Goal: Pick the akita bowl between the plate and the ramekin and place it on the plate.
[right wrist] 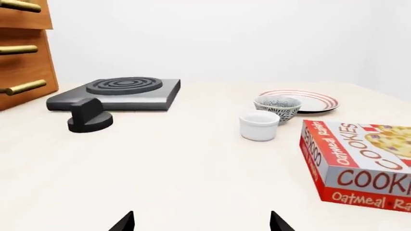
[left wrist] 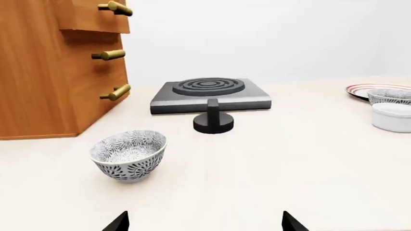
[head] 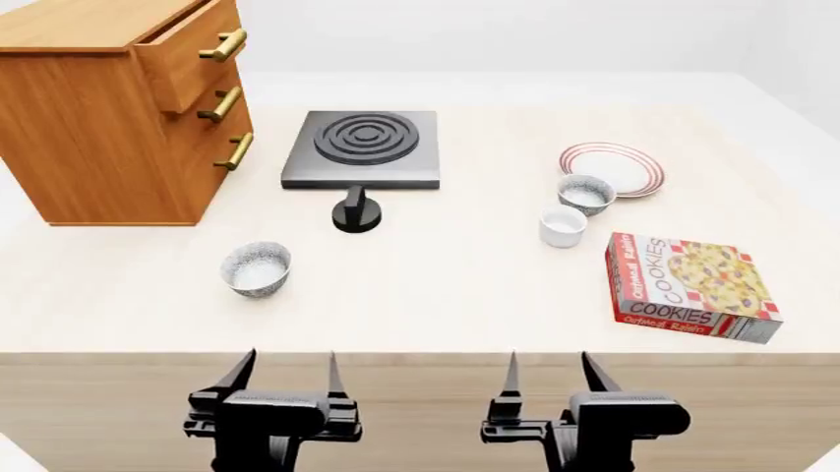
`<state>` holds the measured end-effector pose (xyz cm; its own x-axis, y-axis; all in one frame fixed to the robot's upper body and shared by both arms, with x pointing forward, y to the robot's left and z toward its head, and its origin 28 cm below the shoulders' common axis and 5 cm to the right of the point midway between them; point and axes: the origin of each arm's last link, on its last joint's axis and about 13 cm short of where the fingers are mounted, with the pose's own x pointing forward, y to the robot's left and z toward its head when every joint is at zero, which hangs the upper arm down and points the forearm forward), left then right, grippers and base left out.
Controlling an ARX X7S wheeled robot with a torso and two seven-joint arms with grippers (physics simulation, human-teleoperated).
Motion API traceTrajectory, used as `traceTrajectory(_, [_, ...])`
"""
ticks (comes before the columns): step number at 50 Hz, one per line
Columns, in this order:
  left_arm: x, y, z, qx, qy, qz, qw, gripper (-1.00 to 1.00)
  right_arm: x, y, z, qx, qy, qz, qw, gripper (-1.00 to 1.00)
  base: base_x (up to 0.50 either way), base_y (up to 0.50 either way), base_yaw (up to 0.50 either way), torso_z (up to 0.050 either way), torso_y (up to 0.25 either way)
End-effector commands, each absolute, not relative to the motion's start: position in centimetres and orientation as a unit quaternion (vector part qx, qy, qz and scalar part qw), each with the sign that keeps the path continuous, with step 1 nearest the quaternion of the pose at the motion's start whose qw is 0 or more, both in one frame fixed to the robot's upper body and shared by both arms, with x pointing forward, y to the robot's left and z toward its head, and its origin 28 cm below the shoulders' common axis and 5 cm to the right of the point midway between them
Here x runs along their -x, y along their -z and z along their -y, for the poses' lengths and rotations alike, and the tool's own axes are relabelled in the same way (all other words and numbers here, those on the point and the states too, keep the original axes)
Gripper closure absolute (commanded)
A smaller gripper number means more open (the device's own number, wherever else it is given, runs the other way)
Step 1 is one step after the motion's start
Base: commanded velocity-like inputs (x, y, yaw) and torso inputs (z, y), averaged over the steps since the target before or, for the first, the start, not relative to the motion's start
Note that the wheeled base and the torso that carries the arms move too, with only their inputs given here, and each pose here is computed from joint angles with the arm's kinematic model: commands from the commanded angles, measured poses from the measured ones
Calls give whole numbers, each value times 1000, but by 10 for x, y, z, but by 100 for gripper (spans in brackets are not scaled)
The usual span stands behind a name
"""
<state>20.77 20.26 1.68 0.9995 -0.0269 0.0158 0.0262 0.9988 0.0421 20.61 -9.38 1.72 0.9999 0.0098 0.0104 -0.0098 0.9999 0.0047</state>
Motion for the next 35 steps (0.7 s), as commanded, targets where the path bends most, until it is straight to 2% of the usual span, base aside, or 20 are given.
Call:
traceTrajectory(1, [-200, -46, -206, -34, 3, 81, 996, -100, -199, -51, 95, 31, 10, 85, 996, -100, 0, 0, 0, 0, 0])
traceTrajectory(2, [-197, -56, -207, -29, 1, 102, 994, -100, -197, -59, 95, 32, 12, 106, 994, -100, 0, 0, 0, 0, 0])
traceTrajectory(5, [-174, -109, -213, -29, -28, 229, 973, -100, -181, -107, 94, 28, 22, 248, 968, -100, 0, 0, 0, 0, 0])
traceTrajectory(9, [-153, -141, -217, -41, -50, 318, 946, -100, -163, -132, 93, 35, 9, 338, 941, -100, 0, 0, 0, 0, 0])
traceTrajectory(13, [-136, -156, -216, -63, -65, 383, 919, -100, -154, -141, 92, 28, 3, 361, 932, -100, 0, 0, 0, 0, 0])
traceTrajectory(26, [-126, -163, -215, -64, -70, 410, 907, -100, -137, -158, 94, 54, 20, 436, 898, -100, 0, 0, 0, 0, 0])
traceTrajectory(35, [-125, -163, -215, -66, -70, 416, 904, -100, -136, -159, 95, 37, 28, 440, 897, -100, 0, -491, 0, 0, 0])
